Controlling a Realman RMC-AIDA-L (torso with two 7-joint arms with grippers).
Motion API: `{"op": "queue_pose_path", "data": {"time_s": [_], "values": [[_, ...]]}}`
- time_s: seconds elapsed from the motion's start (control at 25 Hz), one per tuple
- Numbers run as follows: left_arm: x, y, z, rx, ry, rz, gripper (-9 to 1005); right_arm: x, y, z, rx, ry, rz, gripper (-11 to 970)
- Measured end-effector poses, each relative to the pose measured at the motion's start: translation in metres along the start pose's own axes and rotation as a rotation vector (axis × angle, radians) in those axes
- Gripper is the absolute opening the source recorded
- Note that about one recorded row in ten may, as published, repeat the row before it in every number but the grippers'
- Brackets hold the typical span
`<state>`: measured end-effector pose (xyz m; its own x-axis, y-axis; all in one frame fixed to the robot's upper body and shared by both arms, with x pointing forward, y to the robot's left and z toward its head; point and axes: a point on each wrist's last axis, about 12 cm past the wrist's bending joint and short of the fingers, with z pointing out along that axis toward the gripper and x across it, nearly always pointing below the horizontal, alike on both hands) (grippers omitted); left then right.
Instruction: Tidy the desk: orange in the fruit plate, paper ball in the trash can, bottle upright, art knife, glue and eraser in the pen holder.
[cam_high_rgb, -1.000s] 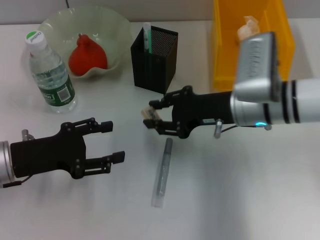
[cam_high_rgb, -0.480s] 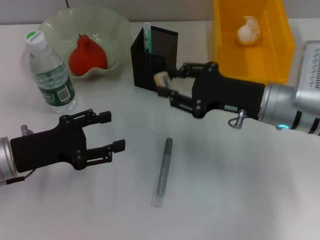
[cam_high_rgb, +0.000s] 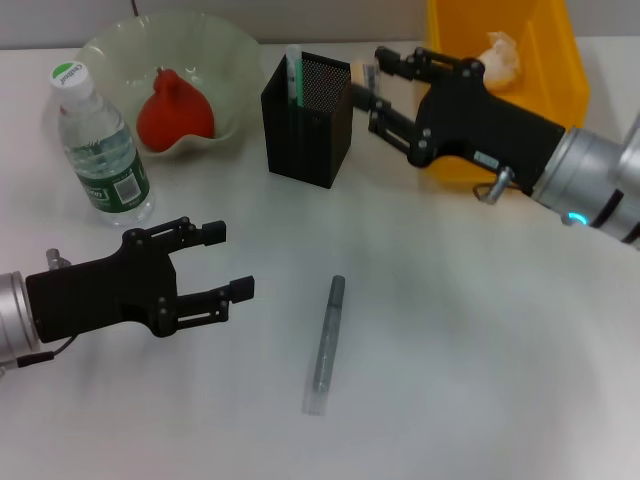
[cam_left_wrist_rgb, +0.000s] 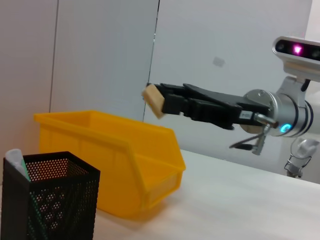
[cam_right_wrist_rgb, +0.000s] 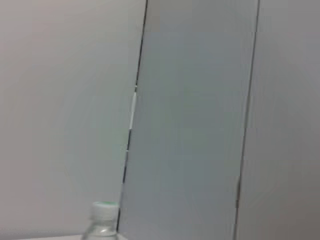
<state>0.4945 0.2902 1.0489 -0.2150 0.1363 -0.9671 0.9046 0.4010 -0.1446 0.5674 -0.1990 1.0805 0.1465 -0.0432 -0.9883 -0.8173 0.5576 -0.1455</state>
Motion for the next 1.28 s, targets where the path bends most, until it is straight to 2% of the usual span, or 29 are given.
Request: {"op": "queue_pose_path", "data": {"time_s": [0.16,0.28,0.44,0.88,1.16,1.28], "values": [[0.0,0.001,0.001,-0.006,0.003,-0.002,786,-0.003,-0.008,0.014,0.014,0.03,-0.016,432],[0.001,0.001,0.004,-0.011,0.004,-0.002,786,-0.004,-0.015,0.035,0.019,0.084,-0.011,431],[0.001,0.001,0.004,-0.012,0.004,-0.003,786,-0.006,-0.021,0.052,0.031,0.134,0.01,430],[0.002,0.0,0.004,-0.014,0.004,-0.006,786,-0.005,-0.026,0.062,0.054,0.184,0.082,428],[0.003,-0.001,0.003,-0.02,-0.003,-0.011,786,-0.005,-0.021,0.068,0.013,0.208,0.079,427],[0.003,-0.001,0.003,-0.019,-0.004,-0.012,786,-0.005,-0.021,0.069,0.016,0.218,0.091,500]]}}
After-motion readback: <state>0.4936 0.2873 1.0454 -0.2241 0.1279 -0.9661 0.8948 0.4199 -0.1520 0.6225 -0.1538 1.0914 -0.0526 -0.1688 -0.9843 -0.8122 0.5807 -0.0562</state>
